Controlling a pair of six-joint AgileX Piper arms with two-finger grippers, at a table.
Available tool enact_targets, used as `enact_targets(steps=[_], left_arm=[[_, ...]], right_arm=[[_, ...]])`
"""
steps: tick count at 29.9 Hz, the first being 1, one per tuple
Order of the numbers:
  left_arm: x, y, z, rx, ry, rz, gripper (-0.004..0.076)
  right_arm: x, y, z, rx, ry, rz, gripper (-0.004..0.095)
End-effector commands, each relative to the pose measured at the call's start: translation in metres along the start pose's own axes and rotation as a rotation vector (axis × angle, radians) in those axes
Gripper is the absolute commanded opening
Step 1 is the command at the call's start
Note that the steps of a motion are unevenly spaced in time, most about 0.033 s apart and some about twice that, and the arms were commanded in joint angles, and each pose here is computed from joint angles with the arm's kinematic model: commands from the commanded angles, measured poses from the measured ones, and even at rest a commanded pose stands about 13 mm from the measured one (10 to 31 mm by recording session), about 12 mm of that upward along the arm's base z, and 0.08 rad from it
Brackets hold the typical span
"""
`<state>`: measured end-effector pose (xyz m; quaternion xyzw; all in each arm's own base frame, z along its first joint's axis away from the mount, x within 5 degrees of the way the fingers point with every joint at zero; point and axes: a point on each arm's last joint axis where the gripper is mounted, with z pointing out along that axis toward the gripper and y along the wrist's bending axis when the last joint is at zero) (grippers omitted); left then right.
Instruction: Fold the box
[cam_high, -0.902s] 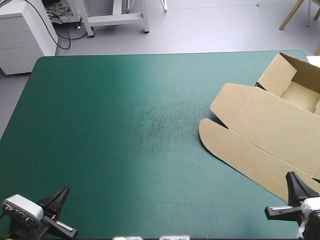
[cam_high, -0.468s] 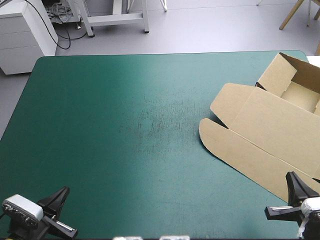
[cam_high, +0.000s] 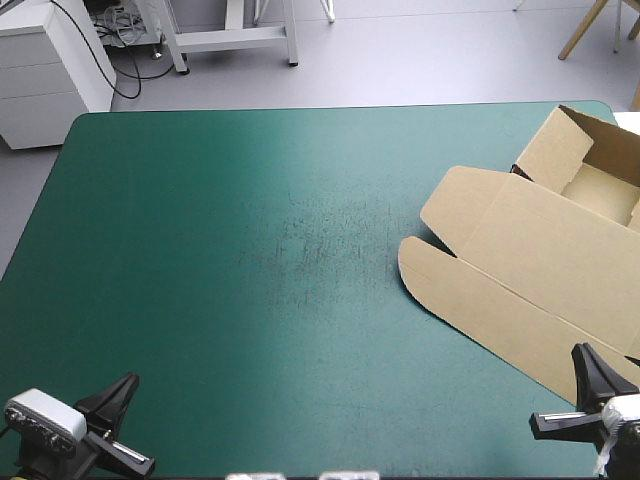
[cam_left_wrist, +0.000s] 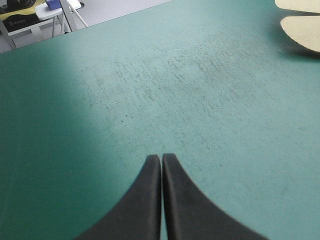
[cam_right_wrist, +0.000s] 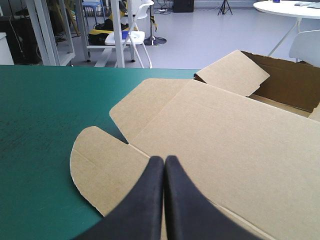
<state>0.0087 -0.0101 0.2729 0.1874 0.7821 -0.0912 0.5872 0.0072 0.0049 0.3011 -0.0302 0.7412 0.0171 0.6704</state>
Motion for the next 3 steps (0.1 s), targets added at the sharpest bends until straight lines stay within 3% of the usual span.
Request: enact_targets(steps=[1,3], left_arm=[[-0.0110,0.0003,-0.0069,-0.002,-0.109,-0.012,-0.0010],[-0.0110,0.0003,-0.0069,-0.002,-0.109,-0.012,-0.0010]], right_arm=[[-0.0135,-0.0003,-0.0085,0.004,-0.123,-0.009,-0.0019],[-0.0135,-0.0003,-0.0085,0.004,-0.123,-0.009,-0.0019]])
